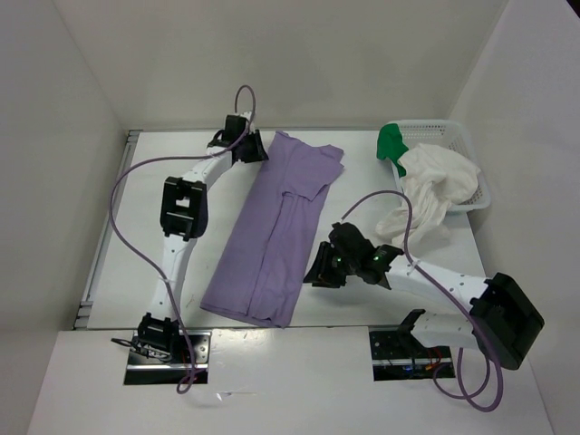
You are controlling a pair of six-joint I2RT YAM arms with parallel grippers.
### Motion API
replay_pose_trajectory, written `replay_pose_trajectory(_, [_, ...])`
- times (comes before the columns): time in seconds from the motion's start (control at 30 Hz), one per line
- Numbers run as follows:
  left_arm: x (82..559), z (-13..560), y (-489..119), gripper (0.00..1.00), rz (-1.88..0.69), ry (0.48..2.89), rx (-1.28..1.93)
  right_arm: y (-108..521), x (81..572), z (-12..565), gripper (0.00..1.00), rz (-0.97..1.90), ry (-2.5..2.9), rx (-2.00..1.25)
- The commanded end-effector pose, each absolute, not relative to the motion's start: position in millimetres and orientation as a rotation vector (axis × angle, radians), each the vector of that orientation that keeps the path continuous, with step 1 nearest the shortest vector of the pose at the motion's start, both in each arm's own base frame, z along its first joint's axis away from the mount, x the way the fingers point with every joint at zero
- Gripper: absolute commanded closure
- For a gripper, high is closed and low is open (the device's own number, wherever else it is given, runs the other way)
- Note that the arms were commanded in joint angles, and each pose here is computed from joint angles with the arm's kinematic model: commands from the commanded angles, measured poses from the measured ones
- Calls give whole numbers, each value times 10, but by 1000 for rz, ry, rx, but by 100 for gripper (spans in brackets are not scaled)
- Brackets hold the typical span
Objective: Fold and stack the t-shirts
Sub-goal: Rotate the tshirt 90 degrees
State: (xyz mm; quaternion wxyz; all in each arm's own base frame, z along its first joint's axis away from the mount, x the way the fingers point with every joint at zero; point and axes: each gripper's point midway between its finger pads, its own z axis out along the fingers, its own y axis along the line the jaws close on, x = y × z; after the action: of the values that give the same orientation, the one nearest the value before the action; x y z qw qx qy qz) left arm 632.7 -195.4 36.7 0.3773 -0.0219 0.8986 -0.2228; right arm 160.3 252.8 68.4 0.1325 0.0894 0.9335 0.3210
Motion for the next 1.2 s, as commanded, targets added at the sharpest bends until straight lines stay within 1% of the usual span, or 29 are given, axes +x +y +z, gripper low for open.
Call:
replay_pose_trajectory(0.0, [6364, 290, -2103, 70, -650, 2297, 8, 2505, 1585, 744, 61, 948, 2706, 279])
replay_pose_trajectory(0.07, [6345, 274, -2251, 78, -721, 2286, 33, 2468, 1629, 722, 61, 943, 2699, 305])
replay_pose_trajectory(0.1, [6365, 318, -2256, 84, -722, 2275, 36, 2465, 1626, 697, 61, 935, 2707, 308])
replay_pose_trajectory(0.2, [6348, 335, -2338, 91, -734, 2266, 66, 2405, 1727, 676, 59, 917, 2690, 319])
replay_pose_trajectory(0.23, [6381, 417, -2330, 97, -728, 2248, 51, 2368, 1750, 616, 59, 898, 2707, 321])
replay_pose_trajectory(0.27, [6412, 404, -2285, 99, -693, 2246, 32, 2361, 1787, 614, 59, 890, 2706, 320])
replay_pose_trajectory(0.33, [6512, 597, -2119, 100, -672, 2205, -24, 2358, 1805, 567, 56, 877, 2725, 304])
replay_pose_trajectory(0.37, [6578, 674, -1908, 100, -669, 2186, -83, 2360, 1818, 540, 55, 862, 2733, 275])
replay_pose_trajectory(0.4, [6545, 600, -1904, 100, -674, 2205, -104, 2380, 1847, 579, 55, 868, 2721, 257])
replay_pose_trajectory(0.43, [6618, 680, -1652, 100, -650, 2182, -156, 2373, 1838, 522, 55, 852, 2741, 262])
replay_pose_trajectory(0.47, [6635, 634, -1515, 100, -634, 2188, -196, 2391, 1866, 541, 55, 852, 2736, 242])
replay_pose_trajectory(0.5, [6656, 733, -1376, 100, -618, 2173, -232, 2401, 1884, 540, 54, 848, 2736, 228])
replay_pose_trajectory(0.53, [6640, 666, -1178, 100, -599, 2186, -270, 2397, 1879, 511, 54, 840, 2746, 230])
replay_pose_trajectory(0.63, [6660, 773, -806, 100, -533, 2149, -375, 2440, 1964, 500, 54, 838, 2749, 210])
replay_pose_trajectory(0.67, [6597, 666, -729, 100, -521, 2166, -415, 2465, 2002, 493, 54, 831, 2751, 190])
replay_pose_trajectory(0.7, [6586, 679, -665, 100, -524, 2161, -468, 2491, 2005, 499, 54, 842, 2757, 168])
replay_pose_trajectory(0.77, [6570, 708, -585, 99, -548, 2156, -504, 2515, 2018, 473, 49, 835, 2777, 152])
replay_pose_trajectory(0.8, [6556, 738, -558, 93, -573, 2137, -493, 2516, 2018, 473, 48, 835, 2778, 152])
replay_pose_trajectory(0.83, [6512, 725, -596, 82, -597, 2144, -481, 2526, 2036, 446, 46, 834, 2775, 137])
replay_pose_trajectory(0.87, [6467, 704, -592, 69, -589, 2152, -468, 2552, 2043, 465, 42, 854, 2767, 129])
replay_pose_trajectory(0.9, [6446, 859, -592, 44, -592, 2125, -457, 2573, 2045, 429, 42, 862, 2774, 127])
replay_pose_trajectory(0.93, [6294, 719, -610, 35, -595, 2171, -456, 2636, 2096, 470, 41, 896, 2751, 114])
replay_pose_trajectory(0.97, [6241, 962, -548, 30, -585, 2137, -435, 2655, 2087, 447, 41, 907, 2759, 110])
replay_pose_trajectory(1.0, [6162, 1036, -546, 23, -580, 2128, -421, 2698, 2077, 444, 41, 932, 2776, 101])
replay_pose_trajectory(1.03, [6043, 1071, -549, 21, -580, 2131, -422, 2723, 2078, 464, 41, 953, 2770, 92])
replay_pose_trajectory(1.07, [5750, 1048, -507, 19, -545, 2163, -453, 2741, 2071, 455, 41, 967, 2774, 87])
replay_pose_trajectory(1.1, [5604, 1043, -494, 17, -534, 2172, -463, 2755, 2088, 466, 41, 975, 2763, 84])
replay_pose_trajectory(1.13, [5440, 1029, -502, 17, -539, 2188, -483, 2768, 2034, 481, 41, 990, 2766, 66])
replay_pose_trajectory(1.17, [5260, 1211, -529, 17, -562, 2173, -492, 2747, 2012, 443, 41, 983, 2767, 48])
